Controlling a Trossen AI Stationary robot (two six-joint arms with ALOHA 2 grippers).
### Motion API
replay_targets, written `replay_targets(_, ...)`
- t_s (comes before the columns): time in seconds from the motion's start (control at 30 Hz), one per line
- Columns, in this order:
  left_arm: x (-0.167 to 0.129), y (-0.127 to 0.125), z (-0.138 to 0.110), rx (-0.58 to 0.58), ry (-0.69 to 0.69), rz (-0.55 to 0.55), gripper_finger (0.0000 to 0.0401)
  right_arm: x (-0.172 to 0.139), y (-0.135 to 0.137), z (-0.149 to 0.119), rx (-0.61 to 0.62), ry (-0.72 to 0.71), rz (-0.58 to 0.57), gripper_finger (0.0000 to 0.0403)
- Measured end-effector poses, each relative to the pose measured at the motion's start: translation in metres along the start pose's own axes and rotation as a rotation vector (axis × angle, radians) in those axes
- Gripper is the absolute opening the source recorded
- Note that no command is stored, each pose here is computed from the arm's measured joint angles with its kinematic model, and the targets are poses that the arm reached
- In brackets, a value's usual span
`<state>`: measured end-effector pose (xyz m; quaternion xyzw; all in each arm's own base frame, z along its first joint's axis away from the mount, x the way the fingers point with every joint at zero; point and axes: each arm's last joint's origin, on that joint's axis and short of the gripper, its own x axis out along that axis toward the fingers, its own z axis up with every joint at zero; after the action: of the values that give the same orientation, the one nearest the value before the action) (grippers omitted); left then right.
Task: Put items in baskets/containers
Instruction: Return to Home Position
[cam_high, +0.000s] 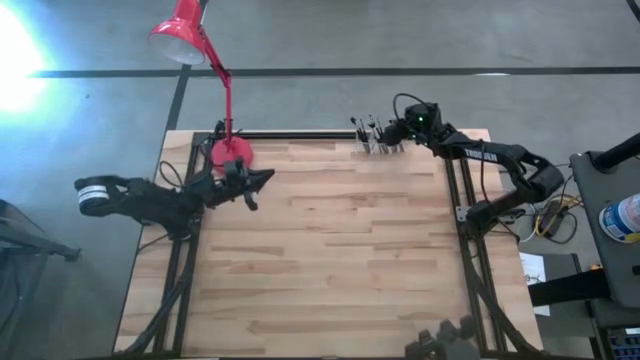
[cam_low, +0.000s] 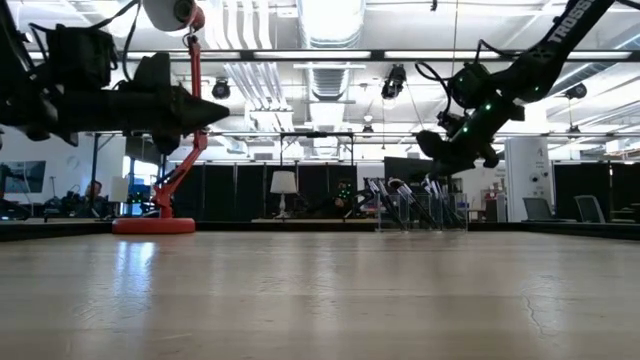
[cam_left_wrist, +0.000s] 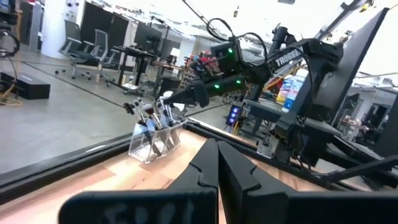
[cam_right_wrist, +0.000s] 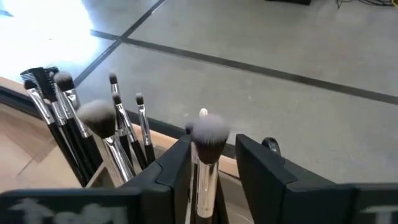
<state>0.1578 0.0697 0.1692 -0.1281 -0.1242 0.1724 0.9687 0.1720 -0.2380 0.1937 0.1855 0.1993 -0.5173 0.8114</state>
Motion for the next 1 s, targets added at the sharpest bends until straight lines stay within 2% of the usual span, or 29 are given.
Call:
replay_targets(0.13, -0.008, 0.002, 0.003, -0.002, -0.025, 0.01, 0.0, -0.01, 0.0, 0.004, -0.026, 0.003, 0.001, 0.0135)
replay_targets(0.23, -0.012, 0.003, 0.004, 0.001, -0.02, 0.02, 0.0, -0.022, 0.002, 0.009, -0.07, -0.01, 0.028, 0.0128)
replay_targets(0.37, -0.014, 0.005, 0.002, 0.005, 0.046, 0.051, 0.0, -0.042, 0.009, 0.013, -0.117, -0.068, 0.079, 0.0086)
replay_targets(0.53, -0.018, 0.004, 0.004, 0.027, 0.063, 0.055, 0.0, -0.069, 0.02, 0.01, -0.164, -0.164, 0.152, 0.0019)
replay_targets(0.77, -0.024, 0.003, 0.005, 0.036, 0.103, 0.062, 0.0, -0.108, 0.027, -0.015, -0.248, -0.299, 0.346, 0.0008)
replay_targets(1.0, -0.031, 0.003, 0.003, 0.035, 0.16, 0.12, 0.0, -0.138, 0.013, -0.053, -0.338, -0.411, 0.522, 0.0008)
